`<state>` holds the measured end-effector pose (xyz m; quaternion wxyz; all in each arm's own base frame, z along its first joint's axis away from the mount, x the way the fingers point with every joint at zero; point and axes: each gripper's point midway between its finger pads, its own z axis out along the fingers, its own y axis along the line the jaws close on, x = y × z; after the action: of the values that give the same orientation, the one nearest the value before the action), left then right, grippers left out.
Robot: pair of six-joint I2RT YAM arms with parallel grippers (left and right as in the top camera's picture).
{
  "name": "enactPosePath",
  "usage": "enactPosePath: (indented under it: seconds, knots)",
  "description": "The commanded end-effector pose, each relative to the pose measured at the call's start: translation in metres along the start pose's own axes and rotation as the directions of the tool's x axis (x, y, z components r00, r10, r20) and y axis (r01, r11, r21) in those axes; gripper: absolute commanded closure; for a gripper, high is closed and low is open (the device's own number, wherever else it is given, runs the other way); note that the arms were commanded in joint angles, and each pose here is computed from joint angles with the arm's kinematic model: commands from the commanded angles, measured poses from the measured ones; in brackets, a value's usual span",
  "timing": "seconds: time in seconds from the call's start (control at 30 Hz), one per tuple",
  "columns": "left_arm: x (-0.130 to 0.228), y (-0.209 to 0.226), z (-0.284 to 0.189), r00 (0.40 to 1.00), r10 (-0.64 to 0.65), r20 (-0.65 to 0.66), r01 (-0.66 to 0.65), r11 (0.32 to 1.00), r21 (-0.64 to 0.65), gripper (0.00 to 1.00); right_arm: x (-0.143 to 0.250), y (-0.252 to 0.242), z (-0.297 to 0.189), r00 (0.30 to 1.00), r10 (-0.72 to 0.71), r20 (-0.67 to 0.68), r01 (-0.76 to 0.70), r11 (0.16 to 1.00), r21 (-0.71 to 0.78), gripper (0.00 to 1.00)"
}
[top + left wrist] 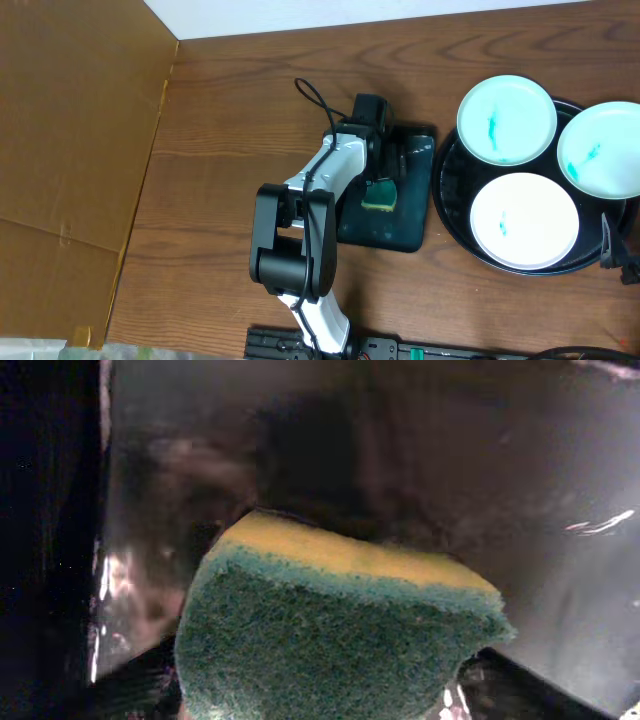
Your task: Clean dirty plates on tray and stack at the side
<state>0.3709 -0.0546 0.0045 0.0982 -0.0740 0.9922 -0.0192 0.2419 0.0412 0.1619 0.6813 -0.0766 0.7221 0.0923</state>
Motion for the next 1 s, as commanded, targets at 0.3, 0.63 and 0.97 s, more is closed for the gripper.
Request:
enactPosePath:
  seconds: [0.3,0.63,0.97]
  knots:
    - [0.009,0.004,0.005,0.999,0.012,-0.032,-0.012,1.000,-0.019,0.65,0.001,0.002,0.000,1.000,0.012,0.000,-0.012,1.000,-0.008,0.01]
    - [0.039,0.013,0.001,0.988,0.009,-0.155,-0.018,0.998,-0.055,0.13,0.001,0.002,0.000,1.000,0.012,0.000,-0.012,1.000,-0.008,0.01]
    - [0.029,0.010,-0.001,0.992,0.011,-0.126,-0.017,0.999,-0.047,0.69,0.001,0.002,0.000,1.000,0.012,0.000,-0.012,1.000,-0.008,0.01]
